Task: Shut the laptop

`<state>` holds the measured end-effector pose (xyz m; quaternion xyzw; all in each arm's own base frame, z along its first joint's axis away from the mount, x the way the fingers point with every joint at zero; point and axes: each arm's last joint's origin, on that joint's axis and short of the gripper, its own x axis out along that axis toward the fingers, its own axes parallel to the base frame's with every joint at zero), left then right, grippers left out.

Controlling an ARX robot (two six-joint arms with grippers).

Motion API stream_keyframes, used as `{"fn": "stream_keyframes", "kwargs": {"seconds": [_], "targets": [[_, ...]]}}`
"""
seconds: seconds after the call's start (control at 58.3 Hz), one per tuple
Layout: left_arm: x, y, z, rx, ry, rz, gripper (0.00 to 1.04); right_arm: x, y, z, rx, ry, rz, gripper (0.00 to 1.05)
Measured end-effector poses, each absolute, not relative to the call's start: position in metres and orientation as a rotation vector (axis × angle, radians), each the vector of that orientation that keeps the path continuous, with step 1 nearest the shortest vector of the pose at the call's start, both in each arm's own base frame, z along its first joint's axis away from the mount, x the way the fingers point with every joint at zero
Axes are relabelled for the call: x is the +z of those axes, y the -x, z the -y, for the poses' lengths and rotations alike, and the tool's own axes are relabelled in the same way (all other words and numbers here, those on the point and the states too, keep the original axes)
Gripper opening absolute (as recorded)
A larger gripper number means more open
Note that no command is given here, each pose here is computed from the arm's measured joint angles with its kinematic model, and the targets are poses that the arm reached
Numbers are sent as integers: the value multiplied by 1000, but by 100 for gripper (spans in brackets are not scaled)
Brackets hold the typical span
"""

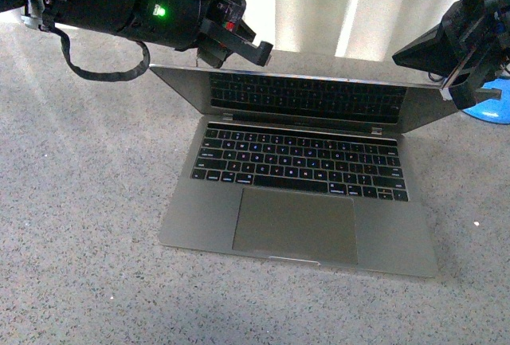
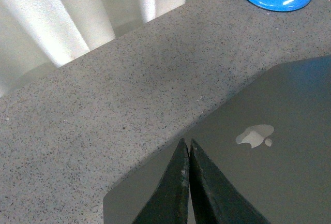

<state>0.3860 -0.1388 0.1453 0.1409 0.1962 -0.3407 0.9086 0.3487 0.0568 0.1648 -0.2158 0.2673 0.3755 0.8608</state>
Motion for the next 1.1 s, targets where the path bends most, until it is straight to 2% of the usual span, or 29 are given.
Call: {"fn": "stream_keyframes", "kwargs": {"seconds": [0.377, 1.098], "targets": [[142, -382, 137, -702, -269, -405, 4, 158, -342, -54, 786, 432, -586, 1], [127, -344, 143, -739, -175, -423, 4, 144, -316, -60, 800, 394, -620, 1]]}}
